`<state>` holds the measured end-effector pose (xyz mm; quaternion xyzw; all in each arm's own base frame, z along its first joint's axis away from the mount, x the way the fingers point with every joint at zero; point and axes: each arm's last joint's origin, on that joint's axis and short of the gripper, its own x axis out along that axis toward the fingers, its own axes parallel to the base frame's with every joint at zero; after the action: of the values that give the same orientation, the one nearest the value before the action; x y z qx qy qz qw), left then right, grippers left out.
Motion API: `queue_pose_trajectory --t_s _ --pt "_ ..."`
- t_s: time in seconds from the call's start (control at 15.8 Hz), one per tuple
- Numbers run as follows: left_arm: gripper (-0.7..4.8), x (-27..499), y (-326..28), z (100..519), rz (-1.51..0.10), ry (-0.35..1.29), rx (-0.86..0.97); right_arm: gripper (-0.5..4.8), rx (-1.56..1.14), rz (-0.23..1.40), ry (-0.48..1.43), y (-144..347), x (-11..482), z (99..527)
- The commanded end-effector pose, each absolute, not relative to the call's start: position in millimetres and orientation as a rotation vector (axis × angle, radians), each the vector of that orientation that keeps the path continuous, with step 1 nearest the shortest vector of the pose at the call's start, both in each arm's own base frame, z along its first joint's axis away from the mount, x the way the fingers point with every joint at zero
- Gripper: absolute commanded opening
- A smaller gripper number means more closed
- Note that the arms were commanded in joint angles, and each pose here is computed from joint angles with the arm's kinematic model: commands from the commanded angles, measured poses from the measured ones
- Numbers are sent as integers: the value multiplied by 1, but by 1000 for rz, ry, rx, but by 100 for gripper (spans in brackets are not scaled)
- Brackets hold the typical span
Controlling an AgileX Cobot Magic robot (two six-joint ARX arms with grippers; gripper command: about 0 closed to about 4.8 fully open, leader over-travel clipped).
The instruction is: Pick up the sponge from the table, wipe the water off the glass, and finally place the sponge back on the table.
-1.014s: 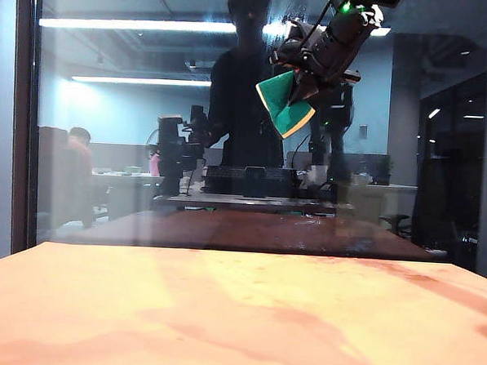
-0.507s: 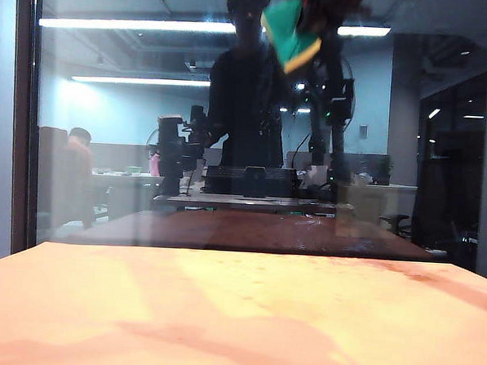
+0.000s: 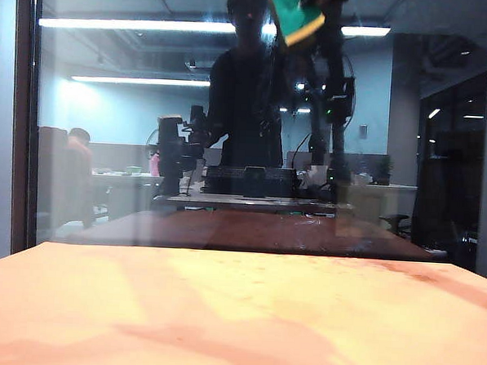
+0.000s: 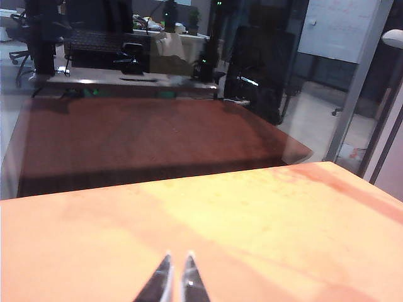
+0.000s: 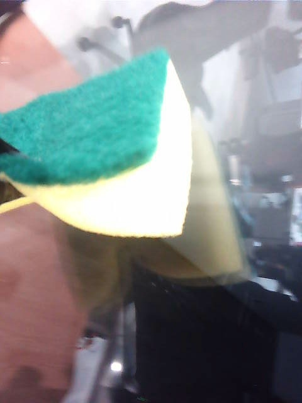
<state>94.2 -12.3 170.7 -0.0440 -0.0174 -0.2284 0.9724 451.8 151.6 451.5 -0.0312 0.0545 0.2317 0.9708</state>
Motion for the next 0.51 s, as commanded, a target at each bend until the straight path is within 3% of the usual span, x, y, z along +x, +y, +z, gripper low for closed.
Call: queue_pose_trajectory --t_s 0.06,0.51 --pt "24 94 -12 172 -458 -46 -83 -9 -73 467 188 155 463 431" --pt "24 94 -12 172 -459 -46 -83 -9 -91 469 415 165 492 365"
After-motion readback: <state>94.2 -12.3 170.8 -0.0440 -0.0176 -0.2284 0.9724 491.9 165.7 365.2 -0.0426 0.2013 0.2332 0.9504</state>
